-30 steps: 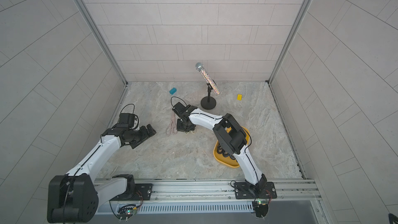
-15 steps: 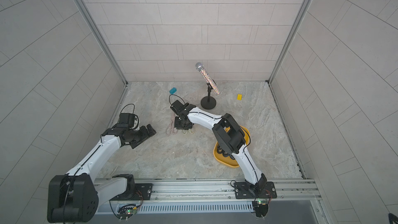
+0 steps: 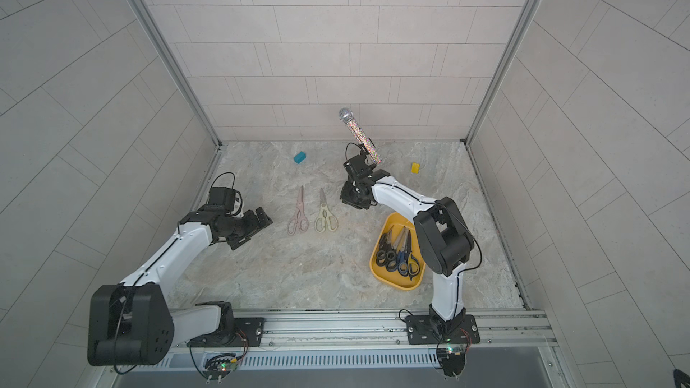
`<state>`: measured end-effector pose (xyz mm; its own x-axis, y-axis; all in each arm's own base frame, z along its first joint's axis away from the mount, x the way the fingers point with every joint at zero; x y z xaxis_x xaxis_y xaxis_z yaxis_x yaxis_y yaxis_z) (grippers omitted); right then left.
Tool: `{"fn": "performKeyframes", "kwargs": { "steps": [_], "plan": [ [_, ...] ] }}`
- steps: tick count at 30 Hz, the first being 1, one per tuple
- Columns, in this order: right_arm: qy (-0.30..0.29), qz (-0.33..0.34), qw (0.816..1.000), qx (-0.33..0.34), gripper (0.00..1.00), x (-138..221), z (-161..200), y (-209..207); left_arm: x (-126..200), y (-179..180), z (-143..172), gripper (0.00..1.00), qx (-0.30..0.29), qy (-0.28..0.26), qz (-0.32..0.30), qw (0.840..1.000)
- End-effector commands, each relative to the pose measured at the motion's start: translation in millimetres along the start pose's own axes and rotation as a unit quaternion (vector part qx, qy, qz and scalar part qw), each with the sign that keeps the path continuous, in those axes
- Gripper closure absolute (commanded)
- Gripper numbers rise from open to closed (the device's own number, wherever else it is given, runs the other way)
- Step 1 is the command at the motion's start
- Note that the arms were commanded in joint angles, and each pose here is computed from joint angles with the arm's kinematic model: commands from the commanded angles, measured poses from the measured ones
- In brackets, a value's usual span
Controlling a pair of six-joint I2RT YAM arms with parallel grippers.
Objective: Take the scissors out of the storage box
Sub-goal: Move the distractor to the center of the board.
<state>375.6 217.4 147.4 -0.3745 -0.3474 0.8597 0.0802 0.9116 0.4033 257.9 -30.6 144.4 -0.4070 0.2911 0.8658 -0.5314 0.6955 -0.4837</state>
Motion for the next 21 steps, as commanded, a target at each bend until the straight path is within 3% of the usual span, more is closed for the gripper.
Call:
{"fn": "performKeyframes", "kwargs": {
  "steps": [1, 9, 21],
  "plan": [
    [-0.011, -0.013, 0.999, -0.038, 0.72, -8, 0, -22, 4, -11, -6, 0.0, 0.003, -0.004, 0.012, 1.0],
    [-0.094, -0.089, 0.985, -0.118, 0.72, -49, -29, -47, 6, -8, -6, 0.0, 0.001, -0.023, 0.008, 1.0],
    [-0.121, -0.043, 0.98, -0.152, 0.72, -103, -67, -63, 9, -6, -3, 0.0, -0.002, -0.017, 0.0, 1.0]
  ]
}}
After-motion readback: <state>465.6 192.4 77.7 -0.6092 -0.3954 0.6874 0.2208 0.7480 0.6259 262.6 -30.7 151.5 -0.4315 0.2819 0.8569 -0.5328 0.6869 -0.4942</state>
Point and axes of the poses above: each gripper's point midway between its finger pads, its own x axis back along the fingers, its own y axis along the line the jaws close on, z = x × y, the point moved 6 cm from there along x, back along the fingers, and after that the axes turned 10 degrees about x, right-handed, at the moved point
